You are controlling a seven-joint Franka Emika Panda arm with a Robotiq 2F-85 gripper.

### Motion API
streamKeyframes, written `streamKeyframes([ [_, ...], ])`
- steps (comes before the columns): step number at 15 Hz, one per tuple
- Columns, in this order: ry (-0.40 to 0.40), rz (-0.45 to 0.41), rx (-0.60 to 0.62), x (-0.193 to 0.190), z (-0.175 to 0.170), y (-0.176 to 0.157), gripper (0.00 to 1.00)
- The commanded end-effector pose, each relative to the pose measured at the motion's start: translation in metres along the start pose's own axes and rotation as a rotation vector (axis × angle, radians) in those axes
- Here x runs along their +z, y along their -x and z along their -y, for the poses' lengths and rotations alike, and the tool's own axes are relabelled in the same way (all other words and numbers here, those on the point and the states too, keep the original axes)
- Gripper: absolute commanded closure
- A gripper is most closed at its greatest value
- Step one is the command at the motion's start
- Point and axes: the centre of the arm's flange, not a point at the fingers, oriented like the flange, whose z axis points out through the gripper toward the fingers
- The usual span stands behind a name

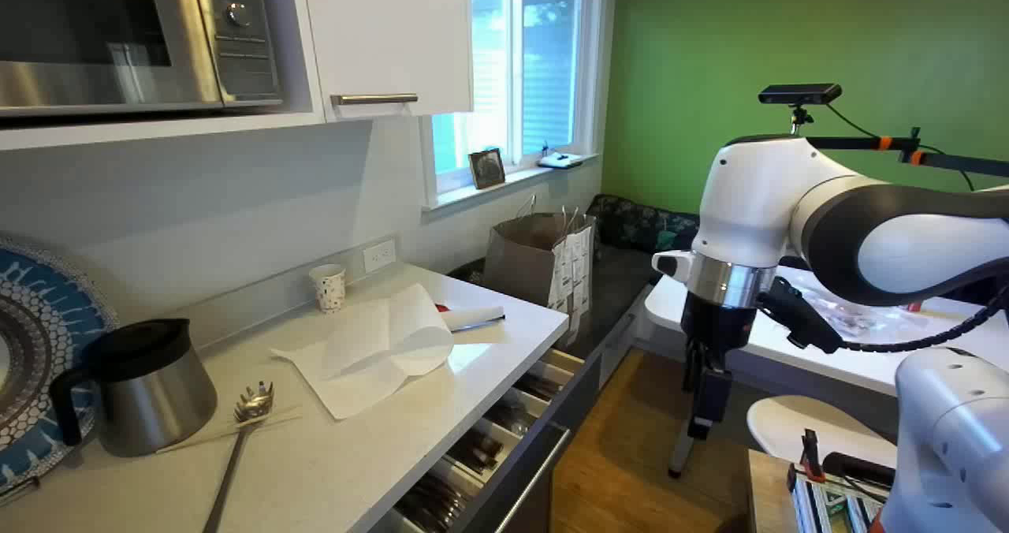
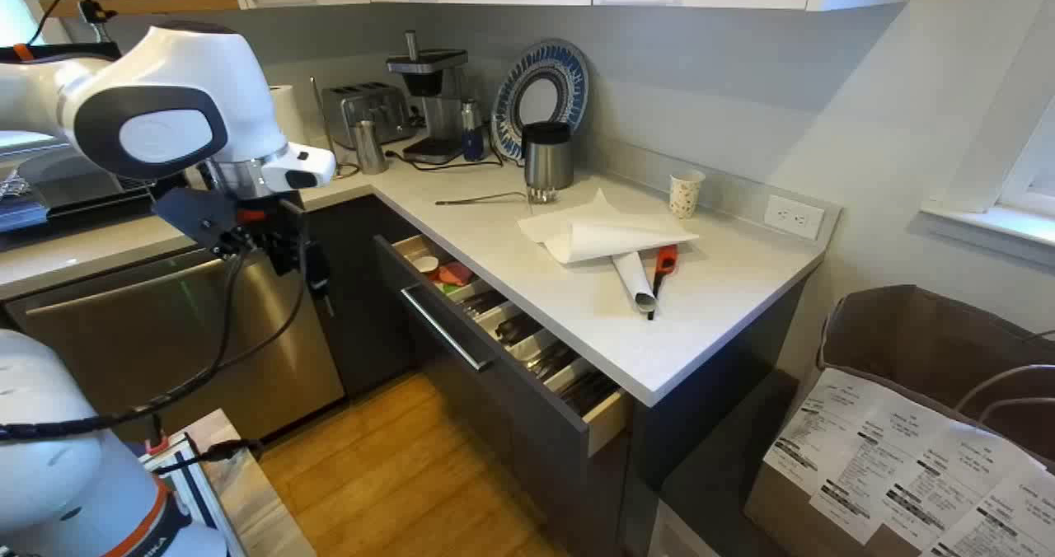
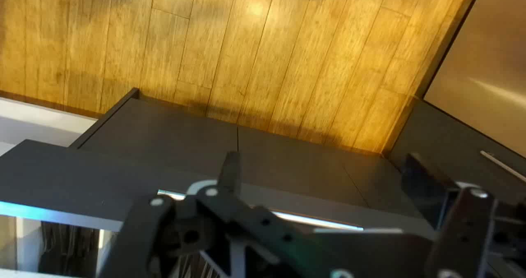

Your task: Open the drawer

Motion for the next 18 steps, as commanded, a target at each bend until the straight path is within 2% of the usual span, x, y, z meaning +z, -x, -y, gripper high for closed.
streamKeyframes([
  [1,-0.001,0.020,0.001,0.009,-0.001,0.003,0.00],
  [4,-0.001,0.045,0.003,0.019,-0.001,0.005,0.00],
  [15,-0.001,0.045,0.003,0.019,-0.001,0.005,0.00],
  [18,0.029,-0.042,0.023,0.021,-0.013,-0.032,0.00],
])
